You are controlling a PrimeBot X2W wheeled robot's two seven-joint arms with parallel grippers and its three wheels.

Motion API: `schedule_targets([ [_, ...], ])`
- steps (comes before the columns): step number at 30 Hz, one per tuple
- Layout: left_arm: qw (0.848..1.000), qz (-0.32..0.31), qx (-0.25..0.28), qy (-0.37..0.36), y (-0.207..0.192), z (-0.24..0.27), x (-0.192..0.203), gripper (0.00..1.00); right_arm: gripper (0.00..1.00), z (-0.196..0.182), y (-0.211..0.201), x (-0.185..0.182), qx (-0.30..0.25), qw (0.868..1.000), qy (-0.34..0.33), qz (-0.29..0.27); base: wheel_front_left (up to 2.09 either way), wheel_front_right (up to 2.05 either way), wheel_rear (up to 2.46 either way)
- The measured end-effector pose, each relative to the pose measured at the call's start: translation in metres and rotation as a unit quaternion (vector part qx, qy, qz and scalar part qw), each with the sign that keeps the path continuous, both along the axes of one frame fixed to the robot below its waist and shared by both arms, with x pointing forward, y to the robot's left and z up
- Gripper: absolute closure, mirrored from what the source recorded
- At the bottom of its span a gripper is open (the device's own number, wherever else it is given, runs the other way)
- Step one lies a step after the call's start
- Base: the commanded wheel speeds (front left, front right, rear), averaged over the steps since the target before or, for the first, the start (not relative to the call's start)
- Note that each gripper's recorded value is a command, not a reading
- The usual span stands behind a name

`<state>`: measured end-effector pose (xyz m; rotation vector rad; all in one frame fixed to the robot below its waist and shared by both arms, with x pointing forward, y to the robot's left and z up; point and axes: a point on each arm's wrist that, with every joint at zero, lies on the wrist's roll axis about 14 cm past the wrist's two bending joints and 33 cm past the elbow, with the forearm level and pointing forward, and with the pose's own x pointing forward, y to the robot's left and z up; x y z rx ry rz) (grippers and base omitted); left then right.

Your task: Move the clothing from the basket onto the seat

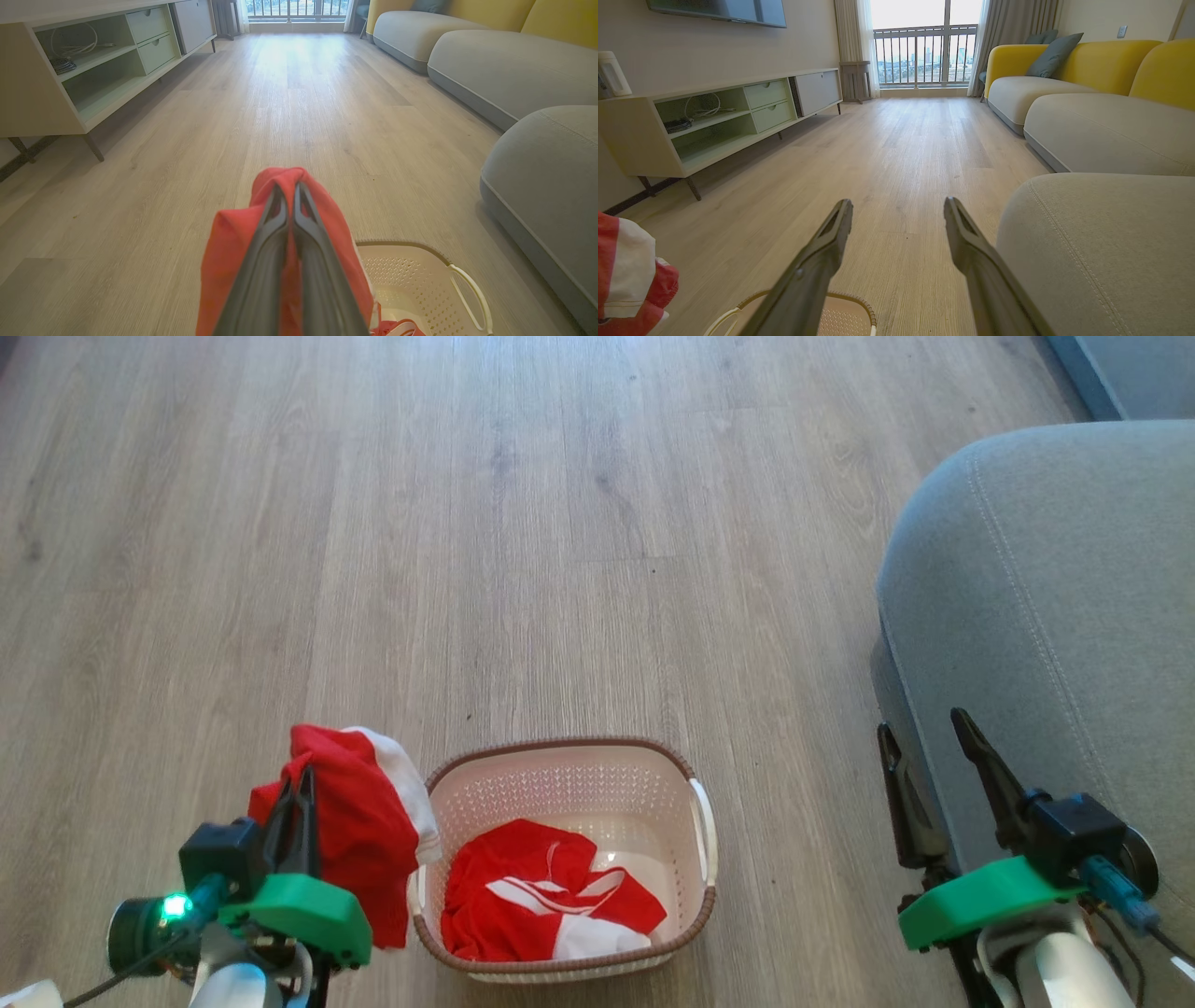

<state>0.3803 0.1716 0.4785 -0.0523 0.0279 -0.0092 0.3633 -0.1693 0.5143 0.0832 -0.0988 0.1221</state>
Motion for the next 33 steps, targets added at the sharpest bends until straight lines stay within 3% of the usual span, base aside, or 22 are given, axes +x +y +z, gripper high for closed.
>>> schedule_targets([
  [13,1.000,-0.007,0.001,0.002,-0.004,-0.002,0.002,1.00,0.00,-0.004,0.005,0.000,0.000,1.000,0.006,0.007,0.00,0.00,0.00],
  [19,1.000,-0.023,-0.002,-0.002,-0.012,0.001,0.007,1.00,0.00,-0.004,0.022,0.002,-0.008,0.999,0.007,0.039,0.00,0.00,0.00],
  [26,0.994,-0.108,0.002,-0.034,-0.059,0.026,0.011,1.00,0.00,0.009,0.105,-0.001,-0.005,0.983,-0.010,0.183,0.00,0.00,0.00],
  [33,0.979,-0.195,-0.007,-0.063,-0.113,0.055,-0.002,1.00,0.00,0.009,0.155,-0.011,-0.020,0.959,-0.004,0.283,0.00,0.00,0.00],
])
